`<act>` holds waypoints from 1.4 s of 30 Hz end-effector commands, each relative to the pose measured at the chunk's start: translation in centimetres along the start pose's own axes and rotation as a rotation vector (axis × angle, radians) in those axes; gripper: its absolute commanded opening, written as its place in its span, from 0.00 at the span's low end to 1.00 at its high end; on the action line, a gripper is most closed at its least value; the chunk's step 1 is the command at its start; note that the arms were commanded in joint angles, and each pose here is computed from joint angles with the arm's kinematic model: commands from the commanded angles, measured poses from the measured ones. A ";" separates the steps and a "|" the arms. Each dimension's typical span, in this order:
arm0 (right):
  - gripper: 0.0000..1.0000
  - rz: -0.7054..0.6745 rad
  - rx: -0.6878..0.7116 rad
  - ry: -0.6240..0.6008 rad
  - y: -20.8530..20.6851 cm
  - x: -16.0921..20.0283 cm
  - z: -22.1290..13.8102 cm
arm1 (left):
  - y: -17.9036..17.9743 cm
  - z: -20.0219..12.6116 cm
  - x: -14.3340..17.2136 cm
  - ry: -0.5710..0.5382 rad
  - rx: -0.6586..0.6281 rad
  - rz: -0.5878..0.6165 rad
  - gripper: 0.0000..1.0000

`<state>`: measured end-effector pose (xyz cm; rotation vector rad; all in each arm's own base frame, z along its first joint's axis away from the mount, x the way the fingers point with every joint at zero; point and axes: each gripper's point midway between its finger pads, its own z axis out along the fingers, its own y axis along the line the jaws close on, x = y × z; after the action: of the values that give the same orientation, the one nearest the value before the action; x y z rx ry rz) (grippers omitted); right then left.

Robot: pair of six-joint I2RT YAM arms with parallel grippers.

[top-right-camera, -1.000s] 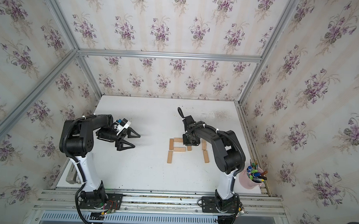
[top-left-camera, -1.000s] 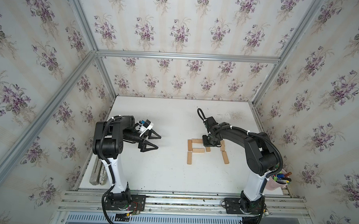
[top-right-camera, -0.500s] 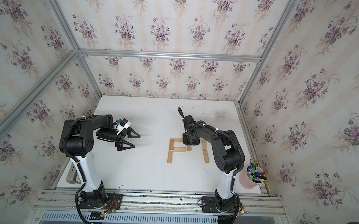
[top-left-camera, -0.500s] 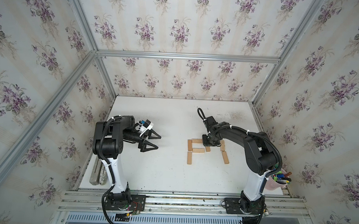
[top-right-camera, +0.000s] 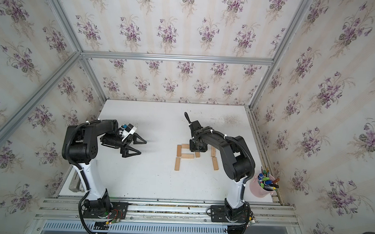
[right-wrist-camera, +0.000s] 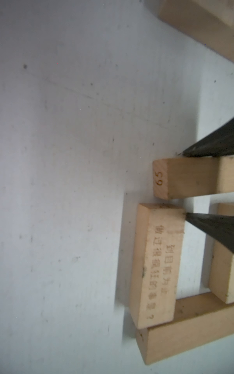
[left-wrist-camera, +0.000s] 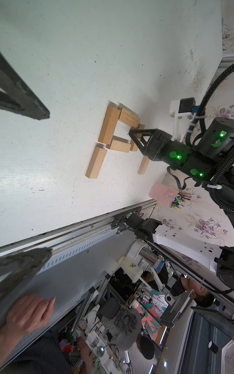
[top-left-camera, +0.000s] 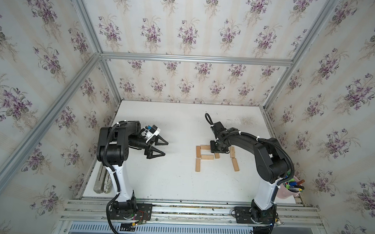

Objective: Assemble the number 8 with building blocks
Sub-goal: Assemble the building block at the center of the board.

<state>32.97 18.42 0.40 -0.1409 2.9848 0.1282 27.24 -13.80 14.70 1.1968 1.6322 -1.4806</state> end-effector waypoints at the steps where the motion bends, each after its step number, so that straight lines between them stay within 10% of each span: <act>1: 0.43 0.027 -0.032 0.096 0.3 2.4 1.3 | -1.7 -0.1 -1.3 -0.034 0.031 0.223 0.99; 42: 0.30 0.083 -0.009 0.211 0.1 6.0 3.3 | -1.7 -0.1 -1.3 -0.034 0.032 0.223 1.00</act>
<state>32.74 18.31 -0.33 -0.0738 2.9678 0.0834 27.24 -13.80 14.70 1.1968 1.6322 -1.4806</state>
